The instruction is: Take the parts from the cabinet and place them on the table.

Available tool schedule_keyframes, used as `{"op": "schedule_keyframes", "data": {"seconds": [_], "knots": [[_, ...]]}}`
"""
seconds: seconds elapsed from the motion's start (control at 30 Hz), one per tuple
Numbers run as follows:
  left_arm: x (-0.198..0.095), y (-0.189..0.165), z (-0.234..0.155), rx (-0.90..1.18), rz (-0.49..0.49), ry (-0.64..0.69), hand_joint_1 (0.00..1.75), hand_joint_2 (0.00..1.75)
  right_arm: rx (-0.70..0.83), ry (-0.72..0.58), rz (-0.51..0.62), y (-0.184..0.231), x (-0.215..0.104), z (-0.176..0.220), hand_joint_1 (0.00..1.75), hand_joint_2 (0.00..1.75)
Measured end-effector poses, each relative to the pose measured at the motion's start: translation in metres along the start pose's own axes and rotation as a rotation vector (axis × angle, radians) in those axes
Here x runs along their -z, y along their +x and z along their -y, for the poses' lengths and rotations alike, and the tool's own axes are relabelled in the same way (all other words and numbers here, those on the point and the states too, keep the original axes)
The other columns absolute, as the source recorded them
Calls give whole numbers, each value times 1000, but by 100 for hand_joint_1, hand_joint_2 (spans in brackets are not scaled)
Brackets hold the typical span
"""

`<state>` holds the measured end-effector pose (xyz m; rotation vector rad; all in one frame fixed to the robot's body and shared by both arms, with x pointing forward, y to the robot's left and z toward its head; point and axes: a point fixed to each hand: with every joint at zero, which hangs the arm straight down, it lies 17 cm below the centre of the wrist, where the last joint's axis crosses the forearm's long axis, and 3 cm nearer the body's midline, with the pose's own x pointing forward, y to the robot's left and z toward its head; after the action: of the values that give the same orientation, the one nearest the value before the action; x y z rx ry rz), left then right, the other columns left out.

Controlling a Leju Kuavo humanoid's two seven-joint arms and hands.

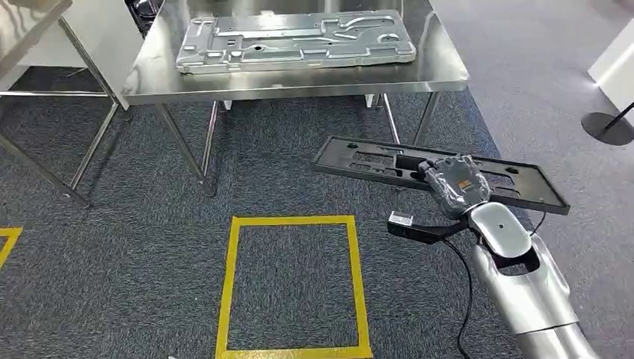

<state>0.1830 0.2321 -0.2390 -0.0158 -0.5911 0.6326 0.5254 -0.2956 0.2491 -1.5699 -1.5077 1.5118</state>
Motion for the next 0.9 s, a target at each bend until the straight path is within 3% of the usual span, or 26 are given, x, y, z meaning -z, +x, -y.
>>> {"op": "schedule_keyframes", "data": {"seconds": [0.9], "knots": [[1, 3, 2, -1, 6, -3, 0, 175, -3, -8, -14, -7, 2, 5, 175, 175]]}}
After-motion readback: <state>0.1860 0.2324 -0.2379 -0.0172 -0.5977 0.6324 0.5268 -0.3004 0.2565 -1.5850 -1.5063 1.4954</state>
